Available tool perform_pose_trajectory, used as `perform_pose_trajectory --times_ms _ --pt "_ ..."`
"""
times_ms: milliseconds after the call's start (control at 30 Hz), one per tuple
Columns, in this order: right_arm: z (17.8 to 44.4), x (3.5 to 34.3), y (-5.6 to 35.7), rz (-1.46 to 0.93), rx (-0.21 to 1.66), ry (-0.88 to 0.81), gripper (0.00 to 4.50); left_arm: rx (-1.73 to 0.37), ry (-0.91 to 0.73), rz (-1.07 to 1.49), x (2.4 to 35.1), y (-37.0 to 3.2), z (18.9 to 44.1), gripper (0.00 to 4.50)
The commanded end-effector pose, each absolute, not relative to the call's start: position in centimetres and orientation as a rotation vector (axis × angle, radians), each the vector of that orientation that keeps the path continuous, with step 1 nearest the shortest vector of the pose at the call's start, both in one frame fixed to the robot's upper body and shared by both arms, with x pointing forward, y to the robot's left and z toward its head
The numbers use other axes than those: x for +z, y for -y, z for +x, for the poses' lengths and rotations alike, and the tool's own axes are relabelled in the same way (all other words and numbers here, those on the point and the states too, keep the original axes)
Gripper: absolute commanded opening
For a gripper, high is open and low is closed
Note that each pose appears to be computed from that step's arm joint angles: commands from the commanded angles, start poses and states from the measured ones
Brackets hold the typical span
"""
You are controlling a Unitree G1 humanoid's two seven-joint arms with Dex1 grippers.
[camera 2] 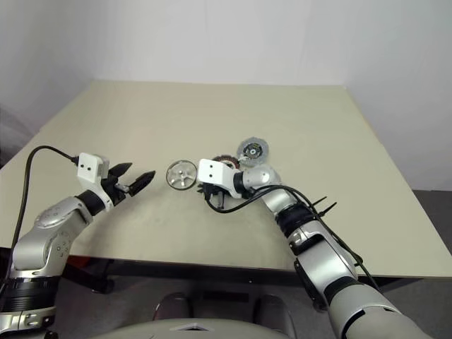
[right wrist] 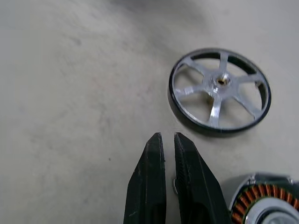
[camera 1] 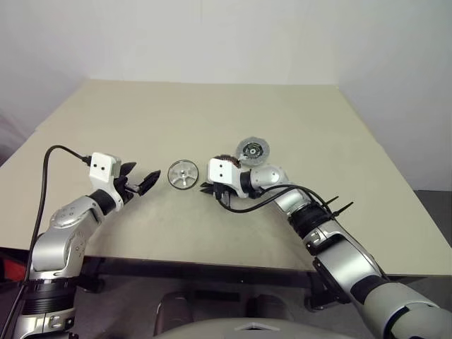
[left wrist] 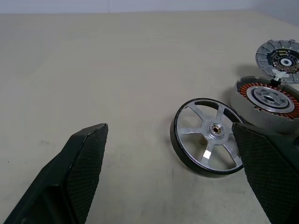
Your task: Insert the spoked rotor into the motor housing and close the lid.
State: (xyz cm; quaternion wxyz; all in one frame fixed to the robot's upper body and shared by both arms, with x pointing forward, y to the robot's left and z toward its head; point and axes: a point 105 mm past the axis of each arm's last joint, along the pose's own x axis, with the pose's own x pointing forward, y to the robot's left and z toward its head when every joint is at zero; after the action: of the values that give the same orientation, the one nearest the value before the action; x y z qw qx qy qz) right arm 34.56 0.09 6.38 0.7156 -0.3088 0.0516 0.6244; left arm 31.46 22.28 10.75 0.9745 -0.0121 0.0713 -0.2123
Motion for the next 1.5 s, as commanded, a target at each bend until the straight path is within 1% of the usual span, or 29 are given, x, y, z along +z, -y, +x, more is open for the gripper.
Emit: perform_pose_trajectory --times_ms 33,200,367,767,1200,1500 --pt "35.8 7.2 -0.2 -0.733 1.335 -0.068 0.43 -0.418 -0.089 0.007 12.5 -22.7 31.4 4.50" --pt "36.3 6.8 0.1 -0.744 1.307 -0.078 0.43 -0.418 -0.088 0.011 12.6 -22.7 31.4 4.50" --pt "36.3 6.5 0.3 -0.747 1.310 -0.083 0.43 -0.418 -0.086 0.016 12.8 -22.7 31.4 4.50" --pt "36.4 6.2 2.4 -0.768 1.290 -0.117 0.43 -0.415 -0.083 0.015 12.7 -22.7 31.4 4.50" --pt "36.1 5.8 2.0 -0.782 1.299 -0.128 0.43 -0.406 -0.080 0.016 12.8 -22.9 31.4 4.50" --pt "35.3 5.5 1.2 -0.816 1.363 -0.145 0.43 -0.391 -0.078 0.014 12.8 -23.2 31.4 4.50"
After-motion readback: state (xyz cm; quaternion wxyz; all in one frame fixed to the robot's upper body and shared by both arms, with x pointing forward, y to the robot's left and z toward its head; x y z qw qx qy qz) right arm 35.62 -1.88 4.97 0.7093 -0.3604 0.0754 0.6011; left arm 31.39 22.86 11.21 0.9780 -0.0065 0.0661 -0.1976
